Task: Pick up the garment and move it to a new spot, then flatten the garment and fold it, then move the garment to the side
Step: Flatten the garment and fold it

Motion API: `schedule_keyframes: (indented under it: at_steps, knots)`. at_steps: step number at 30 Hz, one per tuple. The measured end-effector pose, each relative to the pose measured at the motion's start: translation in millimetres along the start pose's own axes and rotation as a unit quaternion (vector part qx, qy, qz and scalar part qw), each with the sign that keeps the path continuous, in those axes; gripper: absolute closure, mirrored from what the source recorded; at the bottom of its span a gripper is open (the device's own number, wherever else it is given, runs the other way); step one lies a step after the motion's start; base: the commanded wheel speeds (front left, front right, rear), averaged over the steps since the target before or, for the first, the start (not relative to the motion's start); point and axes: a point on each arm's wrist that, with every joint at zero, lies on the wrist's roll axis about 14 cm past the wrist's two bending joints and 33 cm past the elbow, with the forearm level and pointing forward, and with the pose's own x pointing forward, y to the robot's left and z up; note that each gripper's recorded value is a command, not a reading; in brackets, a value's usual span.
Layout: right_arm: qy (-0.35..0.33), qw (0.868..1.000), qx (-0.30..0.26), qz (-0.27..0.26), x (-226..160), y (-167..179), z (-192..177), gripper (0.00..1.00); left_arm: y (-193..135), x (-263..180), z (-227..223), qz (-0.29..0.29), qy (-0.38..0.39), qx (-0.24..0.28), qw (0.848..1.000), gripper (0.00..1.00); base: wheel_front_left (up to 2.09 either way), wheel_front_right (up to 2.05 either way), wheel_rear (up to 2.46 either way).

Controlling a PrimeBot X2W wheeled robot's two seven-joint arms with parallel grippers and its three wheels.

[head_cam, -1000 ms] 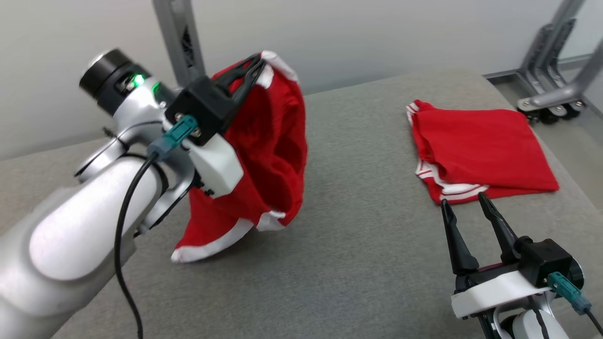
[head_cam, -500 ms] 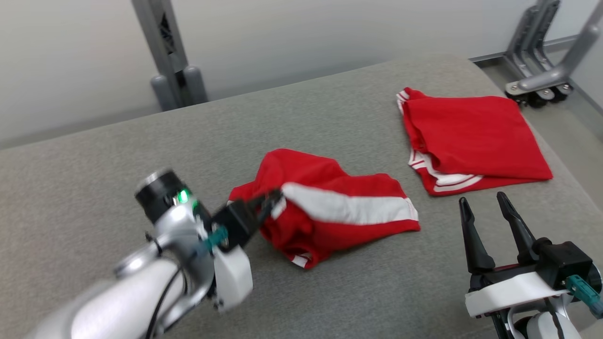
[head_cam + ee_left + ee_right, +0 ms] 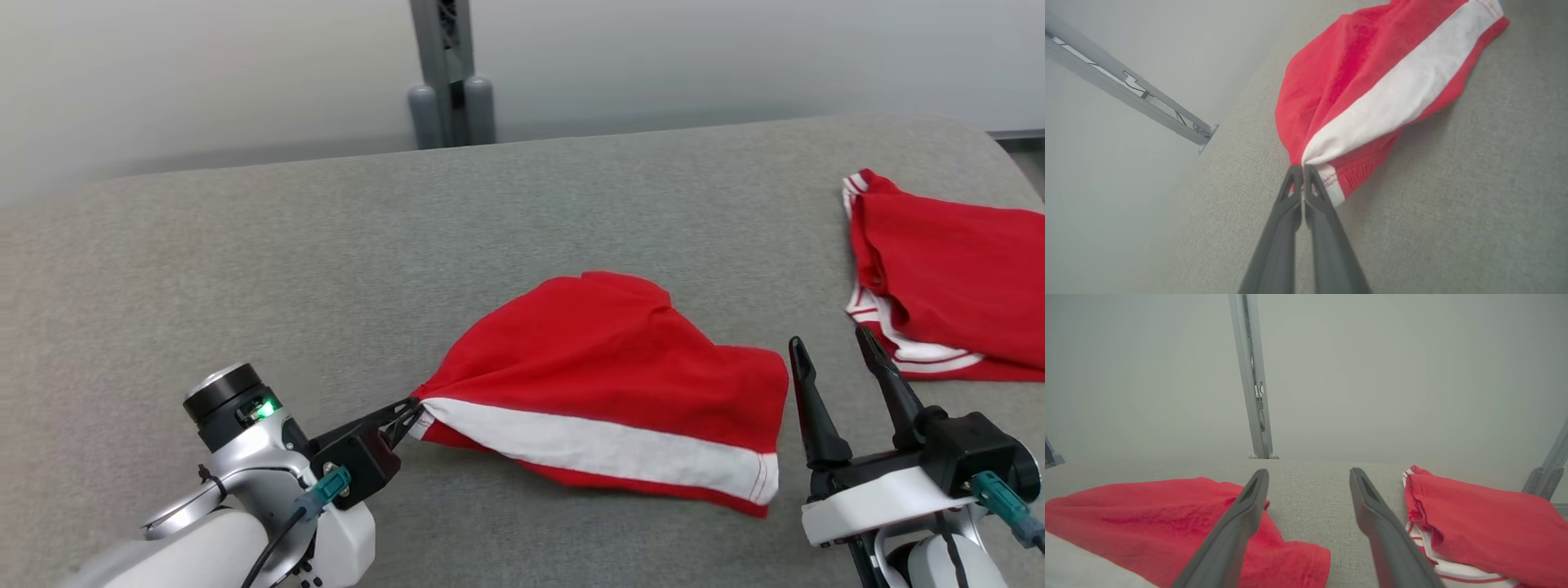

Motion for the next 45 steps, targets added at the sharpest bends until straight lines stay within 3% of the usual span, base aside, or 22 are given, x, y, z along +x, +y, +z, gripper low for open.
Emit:
schedule_keyframes:
  at_steps: [5,6,7,8,11,12,14,16,20,24,26,36,45]
  knots:
    - [0.004,1.000,0.002,0.021,6,14,-4,0.00,5,-8,0,0.022,0.000,-0.021,1.000,1.00,0.00,0.00,0.00]
    - [0.005,1.000,0.003,0.025,7,16,-4,0.00,5,-9,2,0.026,-0.006,-0.032,0.999,0.61,0.00,0.00,0.00]
    - [0.005,1.000,0.003,0.028,8,18,-5,0.00,4,-9,4,0.031,-0.011,-0.043,0.999,0.11,0.00,0.00,0.00]
    - [0.005,1.000,0.003,0.029,7,20,-4,0.00,4,-10,4,0.038,-0.014,-0.056,0.998,0.00,0.00,0.00,0.00]
    - [0.006,0.999,0.004,0.032,5,22,-5,0.00,3,-12,4,0.069,-0.028,-0.116,0.990,0.00,0.00,0.00,0.00]
    - [0.003,1.000,0.003,0.030,3,21,-2,0.00,2,-15,7,0.090,-0.045,-0.161,0.982,0.00,0.00,0.00,0.00]
    - [-0.001,1.000,0.003,0.027,0,18,1,0.00,8,-21,12,0.126,-0.073,-0.197,0.970,0.00,0.00,0.00,0.00]
    - [-0.004,1.000,0.004,0.023,-3,16,4,0.00,20,-28,14,0.179,-0.096,-0.244,0.948,0.00,0.00,0.00,0.00]
    - [-0.011,1.000,0.003,0.013,-11,11,9,0.00,33,-45,1,0.272,-0.105,-0.352,0.889,0.00,0.00,0.00,0.00]
    - [-0.007,1.000,0.004,0.004,-24,7,7,0.00,38,-64,-3,0.323,-0.120,-0.395,0.851,0.00,0.00,0.00,0.00]
    - [-0.001,1.000,0.006,-0.002,-32,4,3,0.00,35,-72,-4,0.336,-0.128,-0.406,0.840,0.00,0.00,0.00,0.00]
    - [0.017,0.999,0.015,-0.032,-64,-11,-8,0.00,15,-103,-31,0.394,-0.119,-0.436,0.800,0.00,0.00,0.00,0.00]
    - [0.016,0.999,0.018,-0.033,-71,-10,-9,0.00,5,-104,-33,0.395,-0.124,-0.430,0.803,0.00,0.00,0.00,0.00]
